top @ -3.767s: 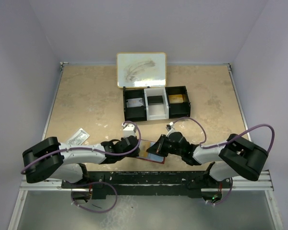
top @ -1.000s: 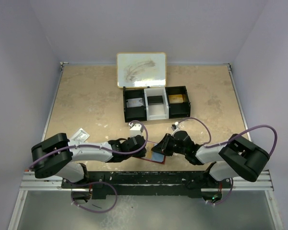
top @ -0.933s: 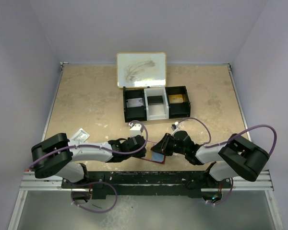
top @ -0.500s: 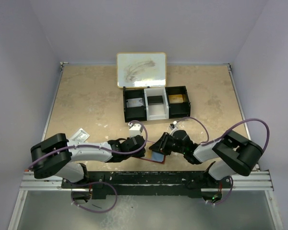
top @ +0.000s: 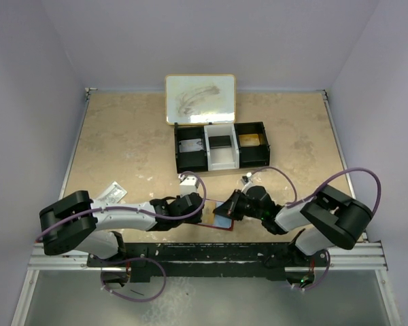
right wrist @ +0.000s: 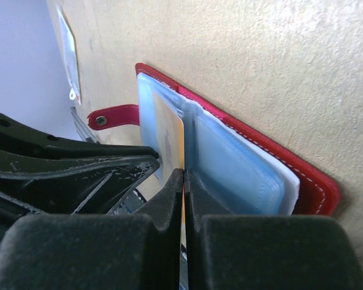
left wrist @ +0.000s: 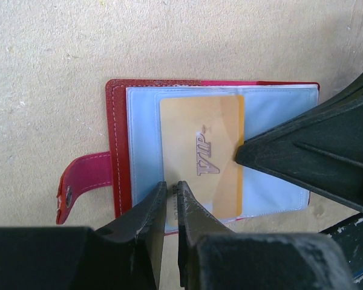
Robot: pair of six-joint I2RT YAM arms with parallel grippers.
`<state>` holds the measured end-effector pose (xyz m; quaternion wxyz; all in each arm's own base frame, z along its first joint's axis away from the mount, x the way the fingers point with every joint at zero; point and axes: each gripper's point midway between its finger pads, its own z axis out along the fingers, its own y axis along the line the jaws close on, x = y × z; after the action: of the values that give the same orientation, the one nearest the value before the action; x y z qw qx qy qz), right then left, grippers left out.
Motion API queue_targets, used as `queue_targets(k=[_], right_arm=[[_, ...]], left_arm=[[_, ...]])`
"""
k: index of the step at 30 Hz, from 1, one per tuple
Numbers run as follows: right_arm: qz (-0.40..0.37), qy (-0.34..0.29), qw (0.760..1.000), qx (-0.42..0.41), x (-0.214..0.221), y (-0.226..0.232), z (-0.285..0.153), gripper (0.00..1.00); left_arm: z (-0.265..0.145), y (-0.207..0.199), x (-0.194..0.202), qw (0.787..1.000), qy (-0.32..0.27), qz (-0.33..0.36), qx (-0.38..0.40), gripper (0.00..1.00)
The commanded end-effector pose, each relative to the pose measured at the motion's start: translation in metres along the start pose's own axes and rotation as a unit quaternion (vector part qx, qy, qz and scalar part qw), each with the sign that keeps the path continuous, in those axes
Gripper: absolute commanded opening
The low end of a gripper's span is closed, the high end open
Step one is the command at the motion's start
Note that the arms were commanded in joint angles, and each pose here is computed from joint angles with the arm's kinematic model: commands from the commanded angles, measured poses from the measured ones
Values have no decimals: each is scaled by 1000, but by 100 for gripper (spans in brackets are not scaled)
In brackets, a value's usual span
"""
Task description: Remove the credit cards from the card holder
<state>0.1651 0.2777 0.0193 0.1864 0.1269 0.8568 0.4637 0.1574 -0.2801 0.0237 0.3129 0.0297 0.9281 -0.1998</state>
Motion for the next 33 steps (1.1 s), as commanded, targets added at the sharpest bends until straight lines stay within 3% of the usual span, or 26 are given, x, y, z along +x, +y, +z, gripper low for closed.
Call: queue_targets(k=[1, 17, 29, 33], right_arm=[[-17, -6, 1000, -11, -4, 6, -5, 0], [-28, -32, 999, 30, -19, -10, -28, 0], [-43, 0, 999, -12, -13, 6, -15, 17], [-42, 6, 999, -20, -11, 7, -12, 18]], left_arm=[[4, 22, 15, 999, 16, 21, -34, 10], [8, 28, 20, 998, 23, 27, -47, 9], [8, 17, 16, 999, 21, 26, -32, 9], [8, 20, 18, 999, 23, 26, -35, 9]])
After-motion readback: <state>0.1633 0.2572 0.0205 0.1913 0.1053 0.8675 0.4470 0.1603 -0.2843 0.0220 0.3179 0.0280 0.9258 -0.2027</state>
